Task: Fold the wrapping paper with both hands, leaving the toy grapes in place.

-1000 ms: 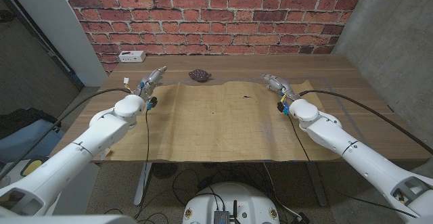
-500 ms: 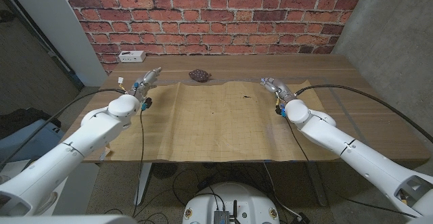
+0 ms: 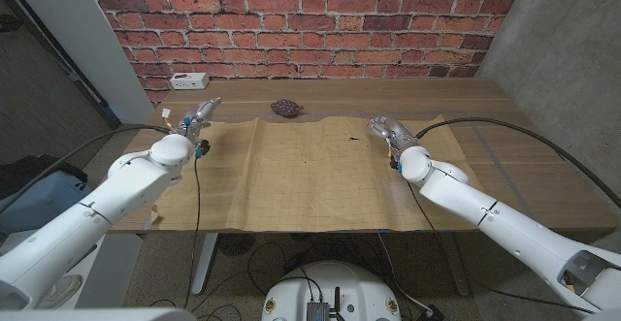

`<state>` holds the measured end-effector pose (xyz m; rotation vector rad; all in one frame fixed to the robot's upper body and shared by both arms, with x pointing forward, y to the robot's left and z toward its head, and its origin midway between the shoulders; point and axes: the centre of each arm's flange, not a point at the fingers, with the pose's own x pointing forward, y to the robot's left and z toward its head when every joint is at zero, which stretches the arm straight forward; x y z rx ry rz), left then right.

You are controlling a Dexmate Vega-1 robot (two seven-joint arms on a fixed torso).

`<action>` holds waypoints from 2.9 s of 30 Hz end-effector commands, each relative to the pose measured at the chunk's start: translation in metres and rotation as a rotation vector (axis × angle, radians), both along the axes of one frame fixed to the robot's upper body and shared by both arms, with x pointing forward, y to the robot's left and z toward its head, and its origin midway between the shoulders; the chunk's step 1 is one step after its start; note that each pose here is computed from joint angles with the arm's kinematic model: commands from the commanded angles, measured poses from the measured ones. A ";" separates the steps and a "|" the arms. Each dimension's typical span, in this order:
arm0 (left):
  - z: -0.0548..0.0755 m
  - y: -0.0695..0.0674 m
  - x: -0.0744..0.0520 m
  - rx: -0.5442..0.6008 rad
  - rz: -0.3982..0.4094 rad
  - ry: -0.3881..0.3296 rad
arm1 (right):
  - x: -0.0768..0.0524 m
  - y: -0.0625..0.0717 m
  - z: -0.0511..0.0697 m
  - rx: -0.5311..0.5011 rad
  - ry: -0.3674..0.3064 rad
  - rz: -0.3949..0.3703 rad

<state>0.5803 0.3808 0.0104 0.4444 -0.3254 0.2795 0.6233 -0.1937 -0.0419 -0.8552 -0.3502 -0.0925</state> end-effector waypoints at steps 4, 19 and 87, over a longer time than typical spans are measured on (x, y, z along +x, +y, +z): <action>-0.001 0.021 -0.009 0.053 0.150 0.047 | -0.004 0.011 -0.017 -0.056 0.038 -0.032; -0.006 0.042 0.002 0.021 0.185 0.128 | -0.016 0.010 -0.029 -0.070 0.069 -0.064; -0.039 0.036 0.046 -0.751 -0.261 0.084 | -0.015 0.001 -0.030 -0.045 0.064 -0.072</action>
